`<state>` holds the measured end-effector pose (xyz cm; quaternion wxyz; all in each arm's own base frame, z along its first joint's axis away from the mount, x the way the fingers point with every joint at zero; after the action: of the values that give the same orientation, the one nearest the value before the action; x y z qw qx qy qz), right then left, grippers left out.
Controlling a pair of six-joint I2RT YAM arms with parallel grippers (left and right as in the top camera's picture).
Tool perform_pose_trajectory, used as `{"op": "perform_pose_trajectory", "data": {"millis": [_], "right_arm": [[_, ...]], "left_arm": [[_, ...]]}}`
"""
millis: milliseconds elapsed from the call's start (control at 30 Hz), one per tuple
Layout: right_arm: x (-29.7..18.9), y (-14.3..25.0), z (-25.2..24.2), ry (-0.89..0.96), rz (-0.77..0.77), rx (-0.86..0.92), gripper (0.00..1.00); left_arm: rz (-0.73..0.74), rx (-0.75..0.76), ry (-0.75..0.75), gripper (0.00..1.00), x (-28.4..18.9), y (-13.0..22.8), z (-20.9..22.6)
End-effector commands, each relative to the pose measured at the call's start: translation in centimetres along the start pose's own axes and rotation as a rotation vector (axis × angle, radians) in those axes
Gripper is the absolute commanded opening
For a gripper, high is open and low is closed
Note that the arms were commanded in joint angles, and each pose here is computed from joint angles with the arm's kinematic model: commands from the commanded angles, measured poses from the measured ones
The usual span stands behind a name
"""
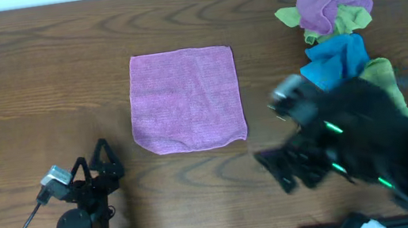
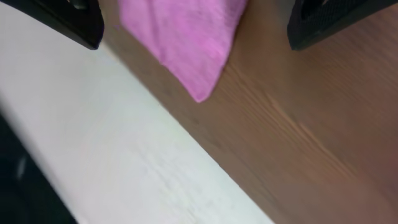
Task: Fold the cloth
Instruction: 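Retract the right gripper and move the left arm toward the cloth, then grasp the cloth's near-left corner with the left gripper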
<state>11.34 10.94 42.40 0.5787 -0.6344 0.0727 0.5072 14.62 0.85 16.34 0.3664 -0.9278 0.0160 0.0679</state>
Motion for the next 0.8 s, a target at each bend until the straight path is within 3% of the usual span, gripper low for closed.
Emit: {"op": "perform_pose_trajectory", "data": {"millis": [0, 167, 400, 567, 767], "right_arm": [[-2.9, 1.1, 0.0, -0.039, -0.103, -0.044, 0.99], [-5.4, 1.7, 0.0, -0.065, -0.237, -0.064, 0.99], [-0.5, 0.8, -0.9, 0.095, -0.066, -0.053, 0.99], [3.3, -0.8, -1.3, 0.21, 0.039, -0.056, 0.99], [5.7, -1.8, -2.6, 0.299, 0.094, 0.008, 0.99]], "left_arm": [[0.068, -0.13, 0.017, 0.95, 0.2, 1.2, 0.6], [0.163, -0.044, 0.073, 0.97, 0.3, 1.9, 0.3], [0.296, 0.137, 0.125, 0.96, 1.5, 2.7, -0.1], [0.472, 0.319, 0.041, 0.96, 4.0, 1.1, -1.6], [0.668, 0.301, 0.059, 0.99, 8.6, 0.1, -3.3]]}}
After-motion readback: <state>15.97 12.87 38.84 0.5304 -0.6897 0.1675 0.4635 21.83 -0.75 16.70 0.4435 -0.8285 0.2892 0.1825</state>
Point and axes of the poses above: each gripper's point midway between its finger pads, its own x axis out along the fingers, its own z axis along the line the jaws close on, y = z × x, the point moved 10 cm from there along -x, back along the fingers, and after that the axes turned 2 degrees about x, right-handed, at the moved point
